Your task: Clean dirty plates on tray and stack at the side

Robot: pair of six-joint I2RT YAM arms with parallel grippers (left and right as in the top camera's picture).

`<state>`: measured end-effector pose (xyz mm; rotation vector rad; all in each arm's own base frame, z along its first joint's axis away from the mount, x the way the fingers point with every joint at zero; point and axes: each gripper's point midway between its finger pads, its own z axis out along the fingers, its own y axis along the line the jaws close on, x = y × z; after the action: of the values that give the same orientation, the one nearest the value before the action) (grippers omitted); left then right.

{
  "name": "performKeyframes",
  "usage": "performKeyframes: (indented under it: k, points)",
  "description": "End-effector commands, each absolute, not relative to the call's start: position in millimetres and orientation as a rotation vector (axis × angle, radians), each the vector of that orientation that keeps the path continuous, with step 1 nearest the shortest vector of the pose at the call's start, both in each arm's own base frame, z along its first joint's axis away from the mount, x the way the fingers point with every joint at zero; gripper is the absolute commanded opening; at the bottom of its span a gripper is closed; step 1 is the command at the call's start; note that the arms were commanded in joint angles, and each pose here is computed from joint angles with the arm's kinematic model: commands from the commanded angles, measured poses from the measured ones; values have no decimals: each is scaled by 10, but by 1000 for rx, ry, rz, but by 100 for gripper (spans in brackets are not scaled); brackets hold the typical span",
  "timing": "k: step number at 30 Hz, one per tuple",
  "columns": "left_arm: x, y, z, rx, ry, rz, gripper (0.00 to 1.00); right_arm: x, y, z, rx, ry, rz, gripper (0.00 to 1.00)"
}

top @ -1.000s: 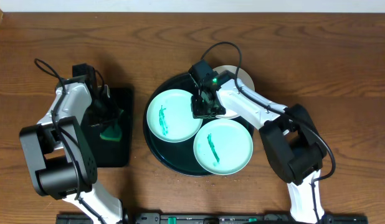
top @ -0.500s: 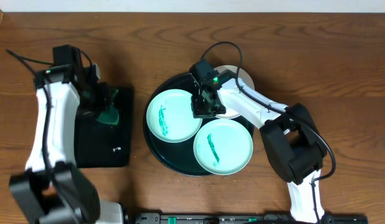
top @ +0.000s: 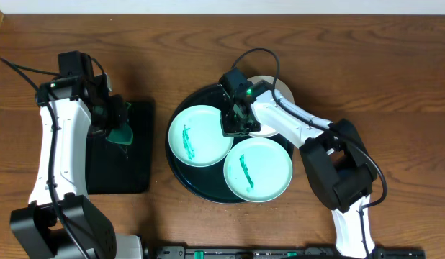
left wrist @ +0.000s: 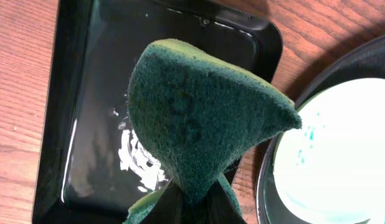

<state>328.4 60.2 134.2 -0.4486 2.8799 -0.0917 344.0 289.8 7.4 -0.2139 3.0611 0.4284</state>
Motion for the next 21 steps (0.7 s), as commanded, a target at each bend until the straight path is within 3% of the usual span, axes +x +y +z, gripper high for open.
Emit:
performKeyframes:
  k: [1,11,21]
  points:
    - [3349,550,1395,-466,2854,-121,7,3460,2892,4,-233,3071,421,1]
    - [3491,-528,1168,-372,2928,-305,7,3476,2910,9,-228,3064,432,1]
    - [3366,-817,382,-472,3145,-162,7,3478,2911,9,-228,3063,432,1]
